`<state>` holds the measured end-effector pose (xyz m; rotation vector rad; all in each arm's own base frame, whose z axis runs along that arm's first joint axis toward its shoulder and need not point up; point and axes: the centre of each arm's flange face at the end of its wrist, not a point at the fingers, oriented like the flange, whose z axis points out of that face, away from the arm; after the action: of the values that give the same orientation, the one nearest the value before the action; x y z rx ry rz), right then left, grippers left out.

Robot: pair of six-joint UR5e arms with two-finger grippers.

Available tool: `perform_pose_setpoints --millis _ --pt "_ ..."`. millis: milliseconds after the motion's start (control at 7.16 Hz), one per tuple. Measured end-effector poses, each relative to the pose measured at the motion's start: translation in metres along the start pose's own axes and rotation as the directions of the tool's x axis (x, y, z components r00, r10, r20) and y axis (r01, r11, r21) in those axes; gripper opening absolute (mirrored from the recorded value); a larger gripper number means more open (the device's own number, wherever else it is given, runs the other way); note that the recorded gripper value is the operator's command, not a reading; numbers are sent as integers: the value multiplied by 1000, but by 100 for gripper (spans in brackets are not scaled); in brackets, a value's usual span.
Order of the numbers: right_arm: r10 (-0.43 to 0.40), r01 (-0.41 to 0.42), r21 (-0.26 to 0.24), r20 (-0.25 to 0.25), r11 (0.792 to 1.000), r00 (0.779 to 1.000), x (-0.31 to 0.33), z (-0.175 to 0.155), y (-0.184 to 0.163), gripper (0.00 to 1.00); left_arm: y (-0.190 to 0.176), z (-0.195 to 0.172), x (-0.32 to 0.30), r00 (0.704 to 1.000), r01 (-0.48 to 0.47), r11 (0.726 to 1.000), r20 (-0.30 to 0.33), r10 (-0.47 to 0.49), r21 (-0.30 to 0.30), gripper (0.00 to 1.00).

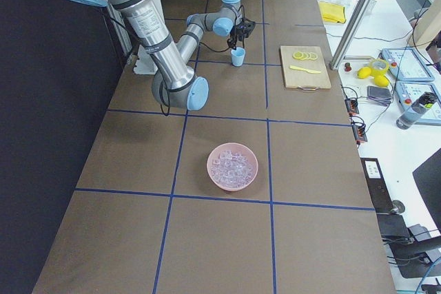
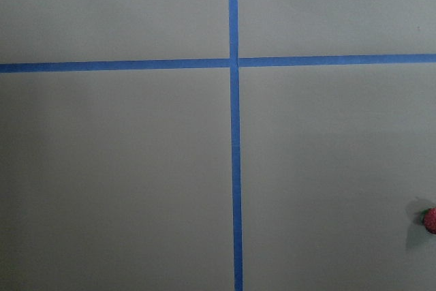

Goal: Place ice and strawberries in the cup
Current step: 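Open the right gripper to drop the ice cube into the cup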

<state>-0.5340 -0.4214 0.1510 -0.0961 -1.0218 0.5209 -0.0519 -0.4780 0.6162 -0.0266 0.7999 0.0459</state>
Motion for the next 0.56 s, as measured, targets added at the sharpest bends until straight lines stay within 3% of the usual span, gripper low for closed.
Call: perform_pose_setpoints --millis 279,559 --pt "25 -25 9 1 1000 1000 55 -55 -38 100 -1 -2 6 999 -8 1000 -42 8 8 100" --pt "-37 36 -9 -49 999 998 146 -111 -99 100 -1 -5 12 998 -24 999 -58 26 23 100"
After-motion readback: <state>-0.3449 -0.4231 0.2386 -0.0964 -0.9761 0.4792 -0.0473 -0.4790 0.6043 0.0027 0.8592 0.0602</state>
